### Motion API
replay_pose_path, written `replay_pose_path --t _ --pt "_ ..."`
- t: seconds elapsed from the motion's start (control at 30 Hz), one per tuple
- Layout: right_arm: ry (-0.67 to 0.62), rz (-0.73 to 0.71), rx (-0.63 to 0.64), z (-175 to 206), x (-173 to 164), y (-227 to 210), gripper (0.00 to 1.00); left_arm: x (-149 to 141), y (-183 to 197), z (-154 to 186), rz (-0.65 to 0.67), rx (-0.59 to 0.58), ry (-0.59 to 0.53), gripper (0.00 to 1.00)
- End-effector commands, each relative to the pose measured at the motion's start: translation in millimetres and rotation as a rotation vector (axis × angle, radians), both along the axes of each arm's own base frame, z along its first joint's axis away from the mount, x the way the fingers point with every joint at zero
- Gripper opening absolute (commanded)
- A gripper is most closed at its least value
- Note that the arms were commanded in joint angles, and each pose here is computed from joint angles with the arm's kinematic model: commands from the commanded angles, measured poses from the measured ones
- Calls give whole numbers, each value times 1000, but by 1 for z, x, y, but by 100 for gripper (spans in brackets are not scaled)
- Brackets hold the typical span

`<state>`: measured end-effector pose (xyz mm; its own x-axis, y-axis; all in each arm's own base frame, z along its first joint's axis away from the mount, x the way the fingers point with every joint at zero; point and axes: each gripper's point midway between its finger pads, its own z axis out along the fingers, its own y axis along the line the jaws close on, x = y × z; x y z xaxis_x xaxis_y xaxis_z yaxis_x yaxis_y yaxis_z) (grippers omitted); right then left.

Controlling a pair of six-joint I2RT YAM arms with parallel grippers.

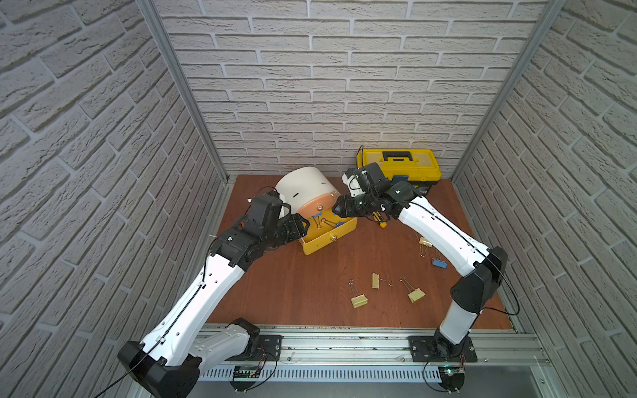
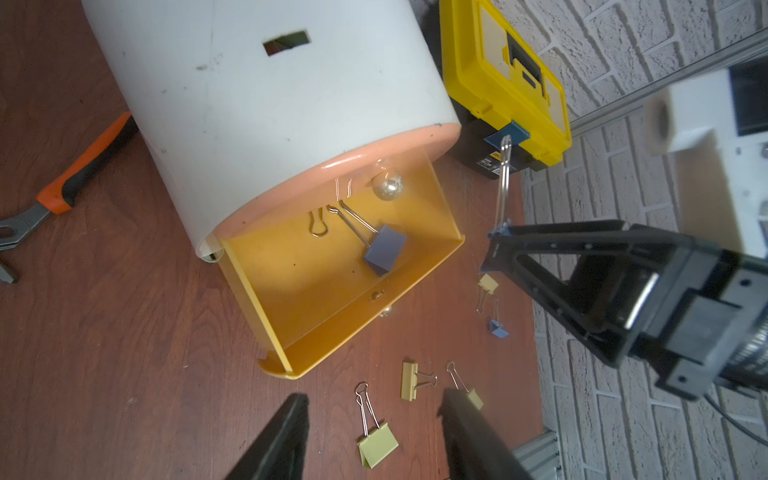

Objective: Put the binder clips in the drawer according to color
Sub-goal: Pick up the binder clip at the center of the board, then place the binder clip in the drawer.

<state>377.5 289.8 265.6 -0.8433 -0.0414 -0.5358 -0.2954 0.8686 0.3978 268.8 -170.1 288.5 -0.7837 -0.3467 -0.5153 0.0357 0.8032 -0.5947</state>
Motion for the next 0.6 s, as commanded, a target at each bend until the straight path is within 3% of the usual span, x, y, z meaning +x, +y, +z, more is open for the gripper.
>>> replay_pose_path --t 0.0,0.1,0.23,0.57 --pt "-45 1 47 17 6 10 51 -2 7 -1 15 9 -14 56" --pt "-49 -8 36 14 9 9 64 -3 7 -3 17 8 -9 56" --pt "-60 -15 39 16 13 11 73 -3 6 -3 14 4 -8 56" --pt "-111 -44 19 31 21 0 74 -3 6 2 7 10 -16 56"
